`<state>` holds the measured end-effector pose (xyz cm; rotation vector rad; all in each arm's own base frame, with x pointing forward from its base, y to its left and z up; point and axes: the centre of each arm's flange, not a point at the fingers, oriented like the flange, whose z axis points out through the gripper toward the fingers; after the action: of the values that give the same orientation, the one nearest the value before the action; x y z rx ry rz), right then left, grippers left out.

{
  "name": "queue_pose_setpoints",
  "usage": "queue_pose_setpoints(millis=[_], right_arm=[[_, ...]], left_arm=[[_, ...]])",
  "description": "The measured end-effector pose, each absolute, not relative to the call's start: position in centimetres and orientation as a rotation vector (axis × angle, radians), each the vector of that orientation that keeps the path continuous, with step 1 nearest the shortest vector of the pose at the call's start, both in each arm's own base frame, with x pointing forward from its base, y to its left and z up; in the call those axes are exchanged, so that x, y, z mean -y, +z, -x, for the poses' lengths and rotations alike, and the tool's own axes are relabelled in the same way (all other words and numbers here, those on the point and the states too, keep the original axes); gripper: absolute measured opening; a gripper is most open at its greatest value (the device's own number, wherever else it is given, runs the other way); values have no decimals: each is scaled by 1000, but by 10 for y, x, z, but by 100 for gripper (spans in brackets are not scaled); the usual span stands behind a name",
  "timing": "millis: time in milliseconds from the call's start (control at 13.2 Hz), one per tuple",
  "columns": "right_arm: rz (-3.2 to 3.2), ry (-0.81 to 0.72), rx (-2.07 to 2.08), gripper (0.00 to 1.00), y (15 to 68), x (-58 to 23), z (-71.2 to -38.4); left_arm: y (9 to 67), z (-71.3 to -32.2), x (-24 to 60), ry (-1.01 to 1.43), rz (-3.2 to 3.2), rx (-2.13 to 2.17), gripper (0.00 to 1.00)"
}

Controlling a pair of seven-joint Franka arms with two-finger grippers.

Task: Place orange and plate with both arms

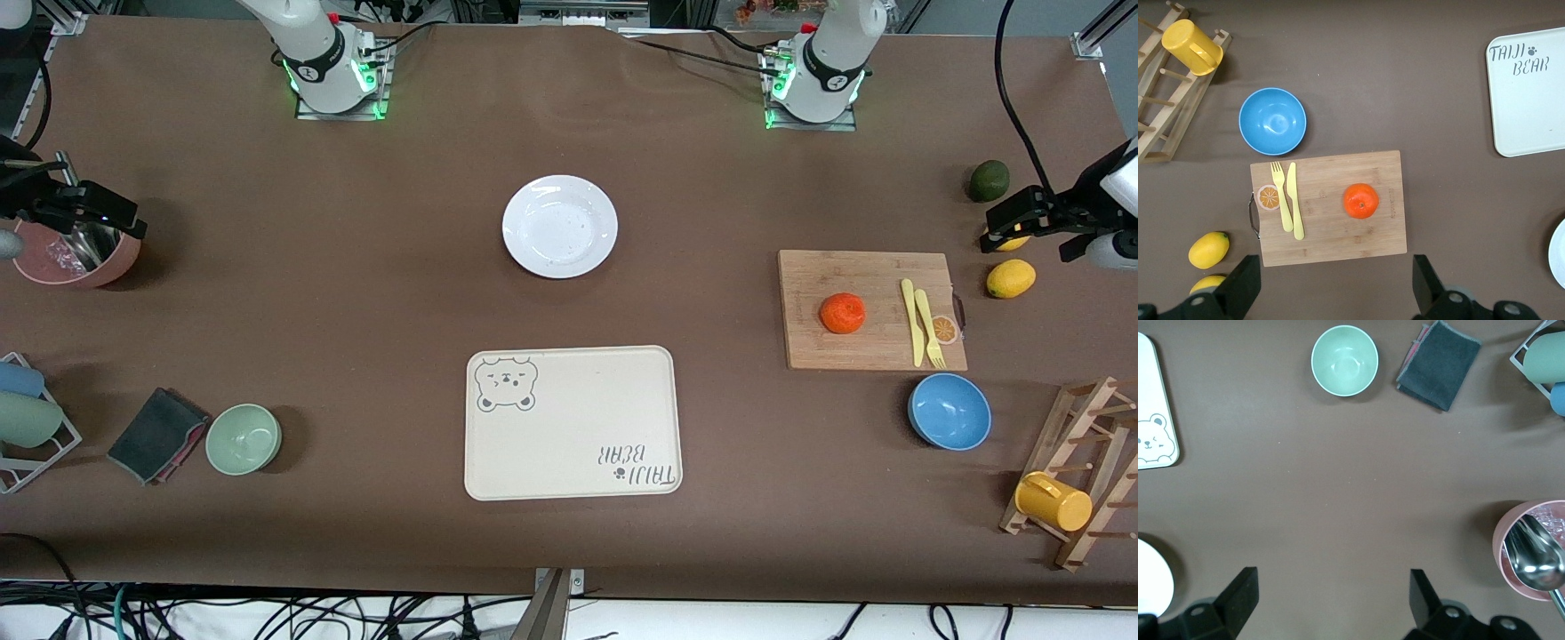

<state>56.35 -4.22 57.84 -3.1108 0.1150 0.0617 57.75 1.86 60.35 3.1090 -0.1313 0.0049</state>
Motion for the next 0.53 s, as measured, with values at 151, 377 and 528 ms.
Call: queue_pose_setpoints(millis=[151,377,528], right_arm=[[3111,64,-124,100,578,48,-563],[3111,64,-110,100,578,49,-563],[3111,66,-107,100,578,49,-563]], left_arm=[[603,-578,-21,2,-3109,125,100],[599,-580,-24,-8,-3108,117,100],[598,-580,-24,-10,-3108,117,100]])
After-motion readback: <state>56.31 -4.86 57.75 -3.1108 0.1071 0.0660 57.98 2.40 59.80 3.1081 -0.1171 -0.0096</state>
